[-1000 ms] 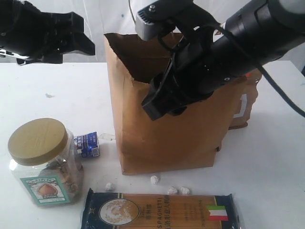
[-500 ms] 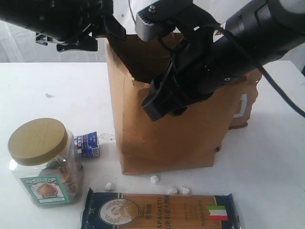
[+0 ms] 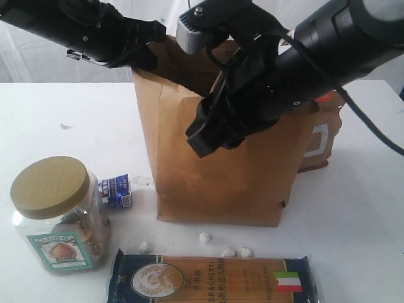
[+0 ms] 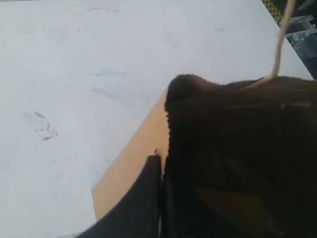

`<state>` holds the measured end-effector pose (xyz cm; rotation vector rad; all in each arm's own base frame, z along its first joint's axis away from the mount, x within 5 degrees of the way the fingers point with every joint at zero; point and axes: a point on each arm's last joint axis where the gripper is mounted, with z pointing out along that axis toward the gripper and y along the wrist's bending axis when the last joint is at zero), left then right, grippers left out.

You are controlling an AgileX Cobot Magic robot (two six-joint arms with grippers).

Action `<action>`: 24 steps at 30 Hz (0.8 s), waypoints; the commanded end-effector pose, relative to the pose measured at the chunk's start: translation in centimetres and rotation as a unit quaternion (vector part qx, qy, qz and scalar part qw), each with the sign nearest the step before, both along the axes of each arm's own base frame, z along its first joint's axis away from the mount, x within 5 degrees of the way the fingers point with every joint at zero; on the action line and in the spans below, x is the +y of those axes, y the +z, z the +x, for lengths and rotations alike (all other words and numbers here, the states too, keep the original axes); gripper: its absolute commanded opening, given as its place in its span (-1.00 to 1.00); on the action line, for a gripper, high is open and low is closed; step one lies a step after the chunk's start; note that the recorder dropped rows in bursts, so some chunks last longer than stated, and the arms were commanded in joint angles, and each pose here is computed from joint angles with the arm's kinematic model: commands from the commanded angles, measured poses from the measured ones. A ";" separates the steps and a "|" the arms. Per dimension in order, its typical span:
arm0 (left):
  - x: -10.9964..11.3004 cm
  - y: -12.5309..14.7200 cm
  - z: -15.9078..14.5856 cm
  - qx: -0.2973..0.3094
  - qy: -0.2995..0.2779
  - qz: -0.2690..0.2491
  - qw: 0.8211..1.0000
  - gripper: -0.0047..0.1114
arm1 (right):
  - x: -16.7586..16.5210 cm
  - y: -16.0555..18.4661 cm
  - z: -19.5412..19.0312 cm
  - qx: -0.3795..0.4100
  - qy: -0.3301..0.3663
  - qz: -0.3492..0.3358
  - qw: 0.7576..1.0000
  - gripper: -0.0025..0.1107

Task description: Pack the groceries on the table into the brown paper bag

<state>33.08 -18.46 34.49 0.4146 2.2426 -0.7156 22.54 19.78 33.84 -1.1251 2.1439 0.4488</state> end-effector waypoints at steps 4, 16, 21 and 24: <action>-0.7 2.3 1.9 -0.066 0.002 -0.013 0.998 -0.91 | 0.2 0.1 0.8 -0.036 -0.008 0.009 0.999 -0.14; -0.8 3.0 3.7 -0.115 0.008 0.005 0.993 -0.92 | 0.7 2.4 1.8 -0.086 -0.013 0.028 0.996 -0.14; -0.4 2.9 3.9 -0.118 0.004 0.030 0.993 -0.92 | 1.7 1.8 2.9 -0.062 -0.014 0.018 0.998 0.05; 0.3 2.8 4.1 -0.113 0.011 0.033 0.993 -0.92 | 2.0 1.3 3.5 -0.051 -0.011 0.002 0.999 0.28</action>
